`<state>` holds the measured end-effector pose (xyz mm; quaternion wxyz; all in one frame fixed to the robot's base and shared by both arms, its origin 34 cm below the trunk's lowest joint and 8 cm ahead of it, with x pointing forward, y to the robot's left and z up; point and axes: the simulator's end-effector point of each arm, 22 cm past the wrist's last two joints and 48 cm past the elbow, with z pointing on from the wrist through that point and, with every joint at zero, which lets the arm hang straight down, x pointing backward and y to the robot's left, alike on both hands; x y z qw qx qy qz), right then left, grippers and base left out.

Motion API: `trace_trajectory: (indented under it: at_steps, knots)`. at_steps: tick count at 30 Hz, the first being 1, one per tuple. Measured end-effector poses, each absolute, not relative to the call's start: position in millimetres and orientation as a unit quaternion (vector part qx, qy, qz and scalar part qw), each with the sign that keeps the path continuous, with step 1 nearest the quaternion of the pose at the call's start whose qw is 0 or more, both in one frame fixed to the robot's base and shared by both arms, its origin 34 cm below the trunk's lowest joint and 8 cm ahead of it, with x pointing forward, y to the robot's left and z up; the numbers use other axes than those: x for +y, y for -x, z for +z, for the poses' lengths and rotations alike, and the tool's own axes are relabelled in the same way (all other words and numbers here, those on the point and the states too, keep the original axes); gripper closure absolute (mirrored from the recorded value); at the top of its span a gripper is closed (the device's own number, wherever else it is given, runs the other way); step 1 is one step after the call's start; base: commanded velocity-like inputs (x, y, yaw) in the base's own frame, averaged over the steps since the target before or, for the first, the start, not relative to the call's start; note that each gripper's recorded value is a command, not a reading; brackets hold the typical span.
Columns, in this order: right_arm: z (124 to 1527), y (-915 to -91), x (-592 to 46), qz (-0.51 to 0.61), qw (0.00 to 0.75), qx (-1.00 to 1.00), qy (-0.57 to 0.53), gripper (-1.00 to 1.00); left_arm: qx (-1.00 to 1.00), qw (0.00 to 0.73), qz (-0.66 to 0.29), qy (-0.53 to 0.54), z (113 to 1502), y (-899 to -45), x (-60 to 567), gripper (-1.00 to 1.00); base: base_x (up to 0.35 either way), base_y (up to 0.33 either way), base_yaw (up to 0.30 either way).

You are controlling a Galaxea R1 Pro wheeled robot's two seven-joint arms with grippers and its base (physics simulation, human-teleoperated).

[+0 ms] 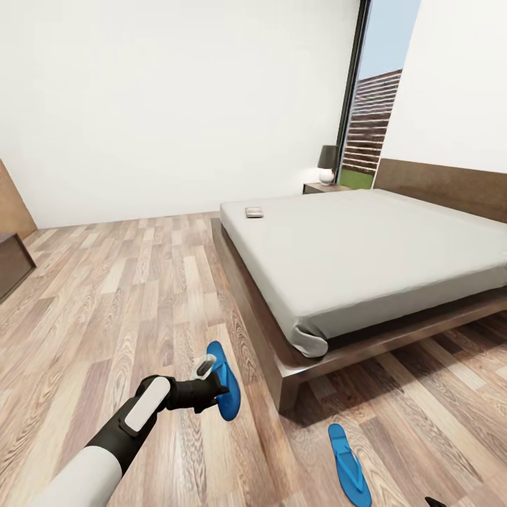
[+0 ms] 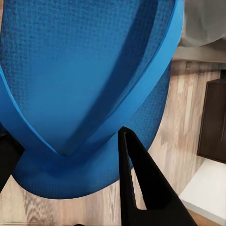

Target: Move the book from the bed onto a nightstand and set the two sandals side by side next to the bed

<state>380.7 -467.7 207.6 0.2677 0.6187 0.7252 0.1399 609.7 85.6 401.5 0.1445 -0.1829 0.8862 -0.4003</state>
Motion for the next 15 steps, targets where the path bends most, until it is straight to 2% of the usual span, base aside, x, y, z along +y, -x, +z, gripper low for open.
trace_trajectory:
  at_steps: [15]
  knots:
    - [207.6, -380.6, -467.8, 0.139, 0.268, 0.725, -0.619, -1.0, 0.887, 0.144, -0.396, 0.191, 394.7, -608.8, 88.4, 1.0, 0.0, 0.0, 0.0]
